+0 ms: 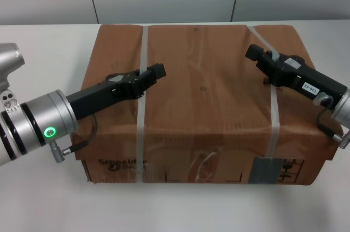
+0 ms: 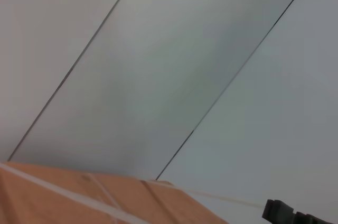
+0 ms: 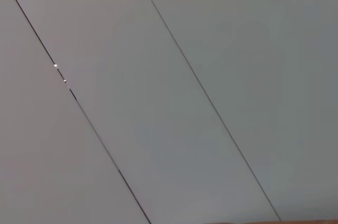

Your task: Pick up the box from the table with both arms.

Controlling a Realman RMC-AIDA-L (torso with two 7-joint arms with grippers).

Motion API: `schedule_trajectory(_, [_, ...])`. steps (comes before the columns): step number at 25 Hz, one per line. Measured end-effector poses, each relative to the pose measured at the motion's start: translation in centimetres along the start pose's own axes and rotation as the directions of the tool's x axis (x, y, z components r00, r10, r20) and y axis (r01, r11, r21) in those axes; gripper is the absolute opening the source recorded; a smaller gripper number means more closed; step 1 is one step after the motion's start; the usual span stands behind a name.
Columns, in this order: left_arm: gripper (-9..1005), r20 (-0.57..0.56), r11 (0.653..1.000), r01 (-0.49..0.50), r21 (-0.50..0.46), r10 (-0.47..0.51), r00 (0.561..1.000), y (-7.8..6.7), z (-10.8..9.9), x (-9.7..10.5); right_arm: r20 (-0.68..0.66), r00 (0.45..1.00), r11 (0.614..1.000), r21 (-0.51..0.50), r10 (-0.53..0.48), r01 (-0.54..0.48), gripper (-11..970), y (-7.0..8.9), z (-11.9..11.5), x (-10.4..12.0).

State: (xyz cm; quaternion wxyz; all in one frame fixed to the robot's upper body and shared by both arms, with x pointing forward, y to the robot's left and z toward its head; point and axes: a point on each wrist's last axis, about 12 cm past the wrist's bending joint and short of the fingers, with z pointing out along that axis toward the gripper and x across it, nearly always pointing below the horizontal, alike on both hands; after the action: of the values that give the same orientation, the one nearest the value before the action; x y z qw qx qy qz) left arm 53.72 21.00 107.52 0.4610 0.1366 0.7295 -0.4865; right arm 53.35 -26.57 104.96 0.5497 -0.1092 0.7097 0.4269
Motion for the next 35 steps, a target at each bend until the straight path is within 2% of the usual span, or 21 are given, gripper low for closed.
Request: schedule_trajectory(35, [88,-0.009,1.000,0.011,-0.012,-0.011,1.000,0.29,-0.01,0.37,-0.005,1.000,1.000,0.008,-0.009,0.009,44,-0.08,-0.03,0.14])
